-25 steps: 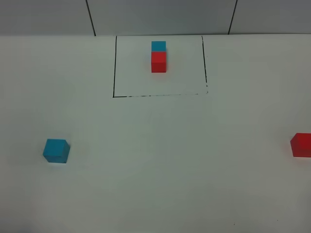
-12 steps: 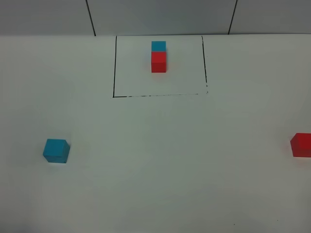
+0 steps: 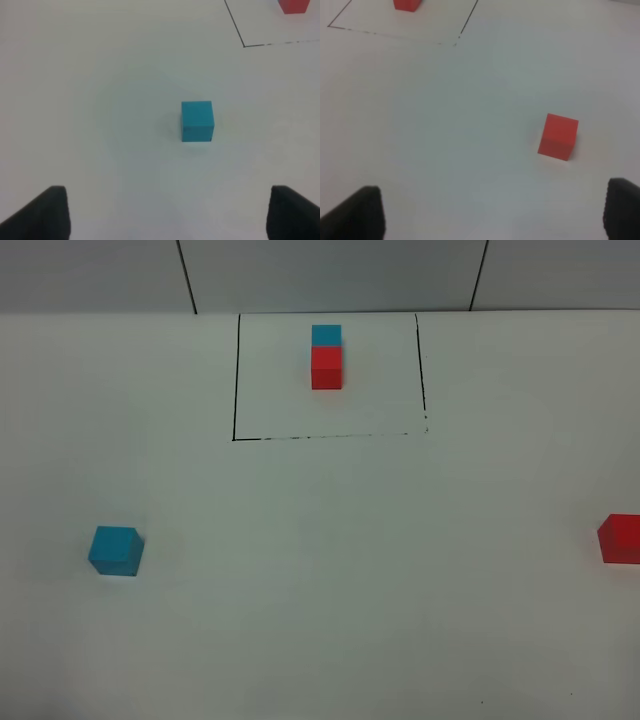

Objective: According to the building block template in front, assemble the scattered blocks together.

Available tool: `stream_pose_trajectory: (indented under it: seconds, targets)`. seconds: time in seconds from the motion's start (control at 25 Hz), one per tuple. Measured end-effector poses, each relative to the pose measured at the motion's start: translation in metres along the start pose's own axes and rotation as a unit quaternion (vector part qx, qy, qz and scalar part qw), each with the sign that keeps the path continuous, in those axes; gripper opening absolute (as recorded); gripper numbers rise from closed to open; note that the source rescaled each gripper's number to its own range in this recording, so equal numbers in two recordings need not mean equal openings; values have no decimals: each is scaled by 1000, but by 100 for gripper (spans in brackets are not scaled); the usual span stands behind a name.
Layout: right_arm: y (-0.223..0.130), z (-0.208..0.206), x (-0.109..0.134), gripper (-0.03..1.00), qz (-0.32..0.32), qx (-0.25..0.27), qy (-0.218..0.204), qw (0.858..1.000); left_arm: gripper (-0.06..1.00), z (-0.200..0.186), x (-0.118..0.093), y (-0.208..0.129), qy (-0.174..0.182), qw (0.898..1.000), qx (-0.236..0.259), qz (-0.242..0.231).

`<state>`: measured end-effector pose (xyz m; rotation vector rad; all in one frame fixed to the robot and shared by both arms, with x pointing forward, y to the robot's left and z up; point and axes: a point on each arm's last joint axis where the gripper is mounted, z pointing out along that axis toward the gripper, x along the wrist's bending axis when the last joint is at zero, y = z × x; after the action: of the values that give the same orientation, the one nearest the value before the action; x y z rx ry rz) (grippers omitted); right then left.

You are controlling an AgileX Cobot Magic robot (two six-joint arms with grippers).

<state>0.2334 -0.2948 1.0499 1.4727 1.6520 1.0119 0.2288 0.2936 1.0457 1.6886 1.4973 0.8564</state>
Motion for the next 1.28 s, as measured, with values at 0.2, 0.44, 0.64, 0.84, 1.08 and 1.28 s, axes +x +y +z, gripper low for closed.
stream_pose_trajectory:
  seconds: [0.2, 0.44, 0.64, 0.84, 1.08, 1.28]
  targets:
    - [0, 0, 0, 76, 0, 0, 0, 1000, 73, 0, 0, 0, 0, 1000, 0, 0]
    - [0, 0, 0, 76, 0, 0, 0, 1000, 73, 10, 2, 7, -3, 999, 42, -11]
    - [0, 0, 0, 76, 0, 0, 0, 1000, 74, 37, 6, 36, -9, 989, 145, -23]
    - [0, 0, 0, 76, 0, 0, 0, 1000, 74, 72, 10, 80, -23, 969, 240, -51]
    - [0, 0, 0, 76, 0, 0, 0, 1000, 74, 136, 18, 113, -23, 944, 321, -70]
    - [0, 0, 0, 76, 0, 0, 0, 1000, 74, 195, 21, 113, -26, 924, 373, -78]
